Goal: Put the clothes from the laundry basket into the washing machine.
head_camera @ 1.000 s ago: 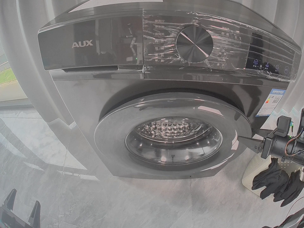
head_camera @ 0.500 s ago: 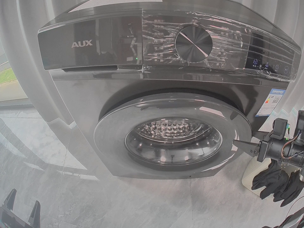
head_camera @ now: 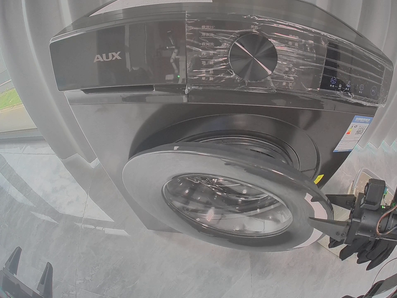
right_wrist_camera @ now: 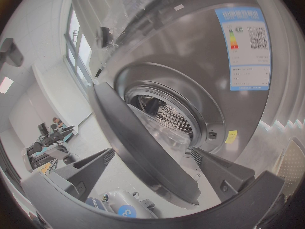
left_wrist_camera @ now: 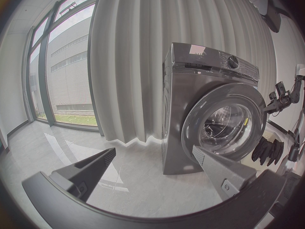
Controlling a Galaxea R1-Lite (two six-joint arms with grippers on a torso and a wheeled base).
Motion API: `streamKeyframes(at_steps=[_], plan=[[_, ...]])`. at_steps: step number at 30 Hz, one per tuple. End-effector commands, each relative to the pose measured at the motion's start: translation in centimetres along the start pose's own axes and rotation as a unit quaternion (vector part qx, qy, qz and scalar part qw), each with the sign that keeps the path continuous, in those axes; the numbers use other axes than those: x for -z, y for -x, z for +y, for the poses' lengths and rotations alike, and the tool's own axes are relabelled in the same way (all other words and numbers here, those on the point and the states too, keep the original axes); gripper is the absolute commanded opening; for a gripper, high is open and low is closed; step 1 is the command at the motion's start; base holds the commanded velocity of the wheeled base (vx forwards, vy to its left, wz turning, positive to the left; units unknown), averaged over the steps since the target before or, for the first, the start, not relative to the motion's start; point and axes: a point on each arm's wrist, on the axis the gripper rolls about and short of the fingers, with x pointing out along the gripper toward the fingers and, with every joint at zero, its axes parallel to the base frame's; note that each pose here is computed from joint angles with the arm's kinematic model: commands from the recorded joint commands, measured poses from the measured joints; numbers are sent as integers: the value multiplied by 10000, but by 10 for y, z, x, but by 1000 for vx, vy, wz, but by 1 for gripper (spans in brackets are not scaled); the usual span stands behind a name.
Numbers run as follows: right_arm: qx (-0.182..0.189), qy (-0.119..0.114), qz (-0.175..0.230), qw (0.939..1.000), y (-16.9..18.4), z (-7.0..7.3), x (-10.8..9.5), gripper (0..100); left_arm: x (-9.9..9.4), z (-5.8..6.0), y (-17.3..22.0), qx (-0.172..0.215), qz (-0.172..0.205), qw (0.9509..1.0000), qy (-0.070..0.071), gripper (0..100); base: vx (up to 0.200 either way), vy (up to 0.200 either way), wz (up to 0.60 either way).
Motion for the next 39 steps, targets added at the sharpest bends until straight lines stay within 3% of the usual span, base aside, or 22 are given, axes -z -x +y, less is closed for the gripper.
streamKeyframes(at_steps=[1,10,18,24,28,32,39], plan=[[-387,273,-489,9977,29,18,-1,100,5,0,0,-3,-1,10000,12,100,0,0,0],[-310,72,-470,9984,21,13,-8,100,5,0,0,-3,-1,10000,4,100,-200,0,0],[-316,-58,-151,9994,-1,5,-9,100,5,0,0,-3,-1,10000,-4,100,0,0,0],[-887,17,-86,9960,13,26,4,100,5,0,0,-3,-1,10000,-4,100,0,0,0],[-966,-83,-223,9950,22,31,4,100,5,0,0,-3,-1,10000,-4,100,0,0,0],[-842,-141,-327,9958,20,28,-2,100,5,0,0,-3,7,10000,-4,100,0,0,0],[-381,-322,-329,9982,5,10,-14,100,5,0,0,-3,7,10000,-4,100,0,0,0]])
